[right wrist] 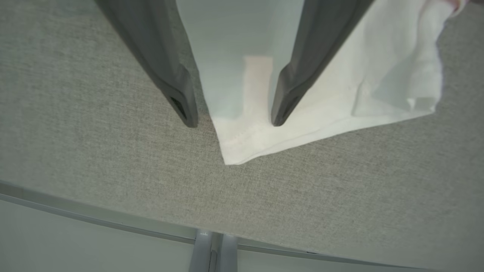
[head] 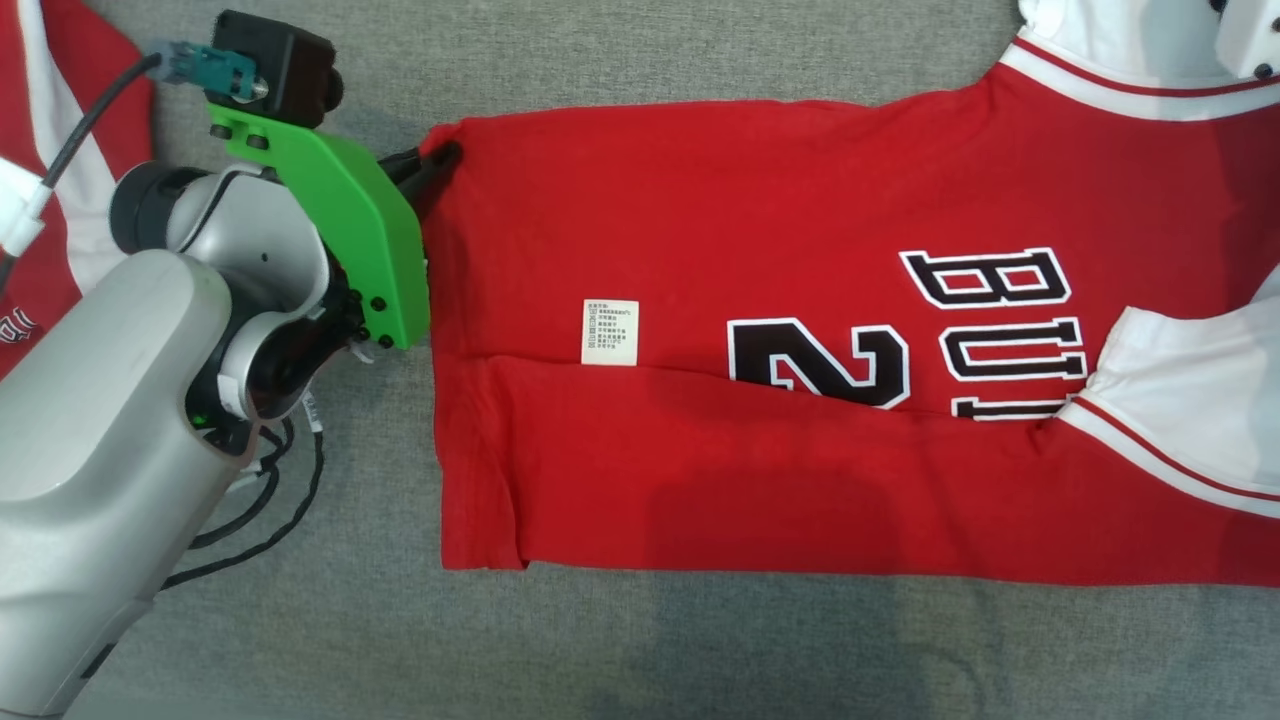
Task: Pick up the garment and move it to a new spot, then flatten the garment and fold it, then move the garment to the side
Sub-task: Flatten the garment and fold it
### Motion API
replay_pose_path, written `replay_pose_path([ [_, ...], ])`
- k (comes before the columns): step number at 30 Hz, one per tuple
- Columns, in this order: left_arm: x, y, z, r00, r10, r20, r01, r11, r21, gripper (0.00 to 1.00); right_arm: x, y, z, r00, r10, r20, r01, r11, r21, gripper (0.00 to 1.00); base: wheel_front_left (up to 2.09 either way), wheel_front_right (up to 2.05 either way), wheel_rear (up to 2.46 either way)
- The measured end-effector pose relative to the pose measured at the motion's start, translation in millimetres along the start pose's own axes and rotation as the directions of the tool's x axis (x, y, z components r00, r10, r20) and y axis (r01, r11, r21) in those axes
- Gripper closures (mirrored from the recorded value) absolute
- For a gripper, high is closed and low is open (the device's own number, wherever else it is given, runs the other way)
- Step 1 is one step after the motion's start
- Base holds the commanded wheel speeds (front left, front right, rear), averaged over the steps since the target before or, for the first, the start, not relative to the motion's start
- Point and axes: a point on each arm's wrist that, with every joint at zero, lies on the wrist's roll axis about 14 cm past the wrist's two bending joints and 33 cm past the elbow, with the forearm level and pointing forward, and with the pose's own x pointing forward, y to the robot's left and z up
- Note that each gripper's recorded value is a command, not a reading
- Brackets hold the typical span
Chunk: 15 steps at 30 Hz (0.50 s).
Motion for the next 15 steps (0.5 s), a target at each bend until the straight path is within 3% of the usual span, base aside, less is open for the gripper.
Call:
replay_pose_path([
  [8,1,-9,-3,0.999,-0.039,0.004,0.039,0.999,-0.01,1.0,17,3,-4,0.999,0.001,-0.05,0.0,1.0,0.016,0.0,0.0,0.0,0.0],
  [9,1,-9,-3,0.999,-0.042,0.006,0.043,0.999,-0.011,1.0,19,9,-2,0.999,0.016,-0.046,-0.016,1.0,0.018,0.63,0.0,0.0,0.0],
  [10,1,-10,-2,0.999,-0.048,0.013,0.048,0.999,-0.011,1.0,21,14,-1,0.999,0.029,-0.04,-0.028,1.0,0.012,1.0,0.0,0.0,0.0],
  [15,-1,-14,12,0.995,-0.062,0.077,0.062,0.998,0.004,1.0,12,21,37,0.99,0.069,0.125,-0.077,0.995,0.065,1.0,0.0,0.0,0.0],
])
